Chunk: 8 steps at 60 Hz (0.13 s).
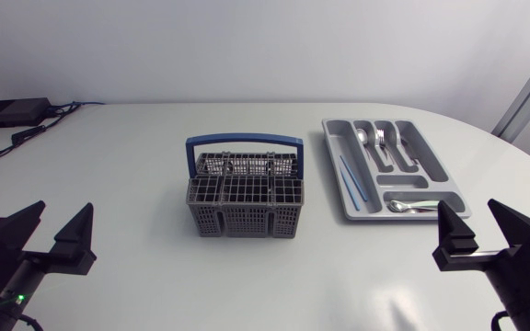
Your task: Unload the cutlery basket into the drawer organizer.
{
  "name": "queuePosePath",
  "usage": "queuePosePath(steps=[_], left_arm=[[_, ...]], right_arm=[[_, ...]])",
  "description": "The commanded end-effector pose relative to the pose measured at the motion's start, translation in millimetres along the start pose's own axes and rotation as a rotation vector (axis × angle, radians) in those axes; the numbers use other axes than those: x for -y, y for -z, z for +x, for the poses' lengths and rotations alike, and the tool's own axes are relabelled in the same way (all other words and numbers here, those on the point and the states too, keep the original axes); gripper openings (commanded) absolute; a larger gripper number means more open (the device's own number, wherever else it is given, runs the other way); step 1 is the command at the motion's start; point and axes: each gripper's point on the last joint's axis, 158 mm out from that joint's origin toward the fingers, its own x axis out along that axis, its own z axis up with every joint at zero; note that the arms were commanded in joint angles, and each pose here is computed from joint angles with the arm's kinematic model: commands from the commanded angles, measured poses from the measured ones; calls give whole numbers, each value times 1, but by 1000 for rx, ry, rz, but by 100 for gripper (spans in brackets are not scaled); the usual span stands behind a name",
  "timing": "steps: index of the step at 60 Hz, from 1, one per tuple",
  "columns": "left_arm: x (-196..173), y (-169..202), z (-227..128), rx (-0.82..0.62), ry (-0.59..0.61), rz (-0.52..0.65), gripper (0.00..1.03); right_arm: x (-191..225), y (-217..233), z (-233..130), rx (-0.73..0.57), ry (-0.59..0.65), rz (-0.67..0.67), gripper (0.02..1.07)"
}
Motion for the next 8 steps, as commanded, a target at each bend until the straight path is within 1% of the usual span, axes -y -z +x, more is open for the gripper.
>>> queuePosePath(steps=[1, 8], left_arm=[[-2, 4, 1, 2, -10, -26, 99], [-2, 4, 1, 2, -10, -26, 99]], right_arm=[[-2, 8, 1, -15, -9, 29, 102], [-2, 8, 1, -15, -9, 29, 102]])
